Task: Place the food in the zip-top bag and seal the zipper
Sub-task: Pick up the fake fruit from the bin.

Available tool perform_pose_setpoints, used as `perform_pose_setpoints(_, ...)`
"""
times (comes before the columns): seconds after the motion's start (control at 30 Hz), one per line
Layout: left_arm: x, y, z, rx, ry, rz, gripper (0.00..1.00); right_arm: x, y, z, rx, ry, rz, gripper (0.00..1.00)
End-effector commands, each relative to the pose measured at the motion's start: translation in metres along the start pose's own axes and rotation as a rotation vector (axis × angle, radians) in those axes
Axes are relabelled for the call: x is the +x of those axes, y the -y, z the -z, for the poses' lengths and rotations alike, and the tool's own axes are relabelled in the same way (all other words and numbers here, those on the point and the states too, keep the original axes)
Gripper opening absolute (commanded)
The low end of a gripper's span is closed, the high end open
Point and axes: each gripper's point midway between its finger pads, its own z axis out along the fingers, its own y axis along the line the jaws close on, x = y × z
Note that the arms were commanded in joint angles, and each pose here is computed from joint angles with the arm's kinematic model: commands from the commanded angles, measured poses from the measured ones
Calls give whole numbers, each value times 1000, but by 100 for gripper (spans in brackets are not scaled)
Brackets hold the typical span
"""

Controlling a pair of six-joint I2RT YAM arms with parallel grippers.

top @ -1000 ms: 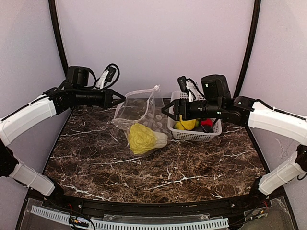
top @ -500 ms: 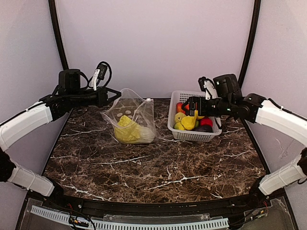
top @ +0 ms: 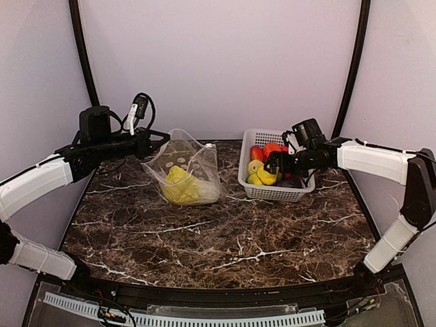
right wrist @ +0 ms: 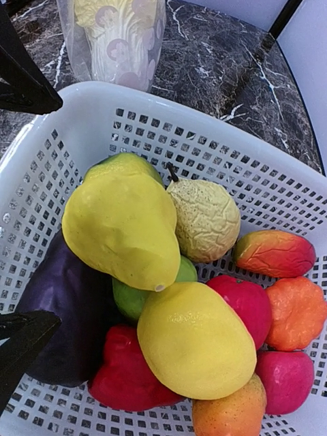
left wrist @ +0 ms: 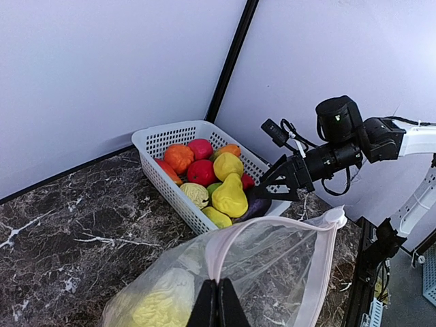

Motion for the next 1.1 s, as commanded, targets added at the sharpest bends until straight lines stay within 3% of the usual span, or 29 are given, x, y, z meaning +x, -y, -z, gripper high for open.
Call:
perform_pose_setpoints(0.0, -11, 6, 9, 6, 49, -24, 1, -4, -6, -18, -64, 5, -38, 97)
perform_pose_setpoints(0.37, -14, 11, 11, 28, 63, -10, 1, 3, -2, -50, -52, -34, -54, 95)
perform_pose_setpoints(0.53, -14, 11, 11, 32, 62, -9, 1, 3, -1, -58, -52, -39, -56, 87)
perform_pose_setpoints(0.93, -15, 11, 11, 33, 62, -13, 1, -5, 3, -72, -24, -11, -75, 84)
perform_pose_setpoints(1.07, -15, 12, 11, 33, 63, -15, 1, -5, 5, -75, -13, -4, -83, 77)
